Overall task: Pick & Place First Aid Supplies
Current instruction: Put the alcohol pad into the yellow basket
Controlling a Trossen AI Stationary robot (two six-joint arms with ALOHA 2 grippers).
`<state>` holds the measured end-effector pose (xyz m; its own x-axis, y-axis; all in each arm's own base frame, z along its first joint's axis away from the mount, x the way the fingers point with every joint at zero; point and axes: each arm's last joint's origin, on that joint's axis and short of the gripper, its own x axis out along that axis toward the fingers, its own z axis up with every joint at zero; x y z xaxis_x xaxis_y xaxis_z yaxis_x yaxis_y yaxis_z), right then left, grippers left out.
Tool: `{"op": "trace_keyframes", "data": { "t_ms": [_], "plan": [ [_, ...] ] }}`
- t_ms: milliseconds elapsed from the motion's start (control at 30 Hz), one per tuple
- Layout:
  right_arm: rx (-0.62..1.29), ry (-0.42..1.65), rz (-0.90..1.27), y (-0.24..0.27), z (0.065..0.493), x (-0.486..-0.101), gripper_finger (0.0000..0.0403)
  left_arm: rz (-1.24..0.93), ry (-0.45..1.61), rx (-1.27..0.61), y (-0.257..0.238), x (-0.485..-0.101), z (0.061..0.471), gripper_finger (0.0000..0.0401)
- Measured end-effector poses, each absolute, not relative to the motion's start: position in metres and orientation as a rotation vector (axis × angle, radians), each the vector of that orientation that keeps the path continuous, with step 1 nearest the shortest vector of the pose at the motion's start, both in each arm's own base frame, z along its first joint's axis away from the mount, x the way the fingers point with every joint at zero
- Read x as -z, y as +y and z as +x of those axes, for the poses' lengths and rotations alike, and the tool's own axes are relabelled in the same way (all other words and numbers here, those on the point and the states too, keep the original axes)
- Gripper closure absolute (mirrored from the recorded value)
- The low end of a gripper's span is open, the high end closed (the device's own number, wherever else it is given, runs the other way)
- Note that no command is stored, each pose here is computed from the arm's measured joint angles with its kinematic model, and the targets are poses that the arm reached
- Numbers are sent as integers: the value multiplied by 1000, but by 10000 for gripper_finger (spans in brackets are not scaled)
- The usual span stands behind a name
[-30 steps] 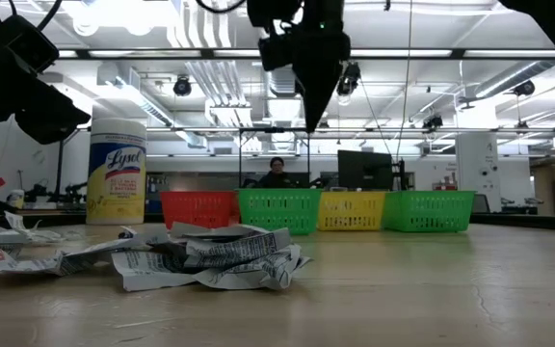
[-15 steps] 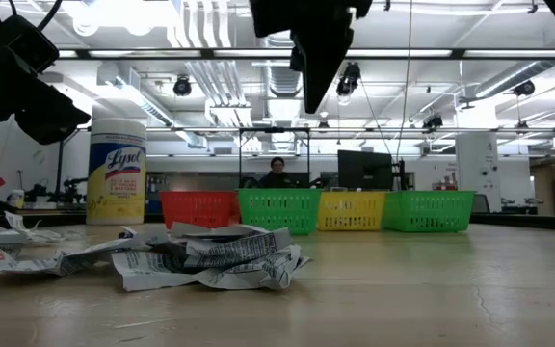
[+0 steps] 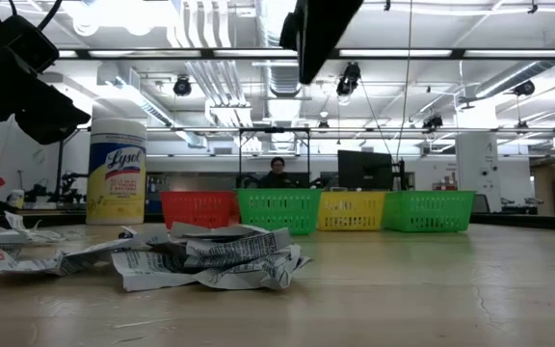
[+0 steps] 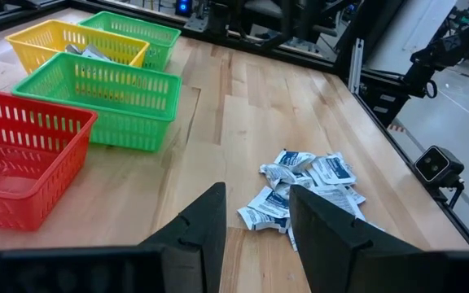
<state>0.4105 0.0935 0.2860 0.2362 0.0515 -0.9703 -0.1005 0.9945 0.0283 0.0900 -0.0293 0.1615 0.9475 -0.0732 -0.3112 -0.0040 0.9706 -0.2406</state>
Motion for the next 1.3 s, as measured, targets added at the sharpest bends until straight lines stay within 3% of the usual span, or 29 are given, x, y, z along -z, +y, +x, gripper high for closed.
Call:
{"op": "trace_keyframes", "data": {
  "t_ms": [533,833,1300],
  "plan": [
    [-327,1178,30,126,419,-289,343,-242,324,36,-29,-162,90,270],
    [-396,1097,-65,129,426,-278,329,-241,324,36,-29,-162,90,270],
    [-380,1176,-70,122,422,-244,294,-241,324,36,-29,-162,90,270]
  ]
}}
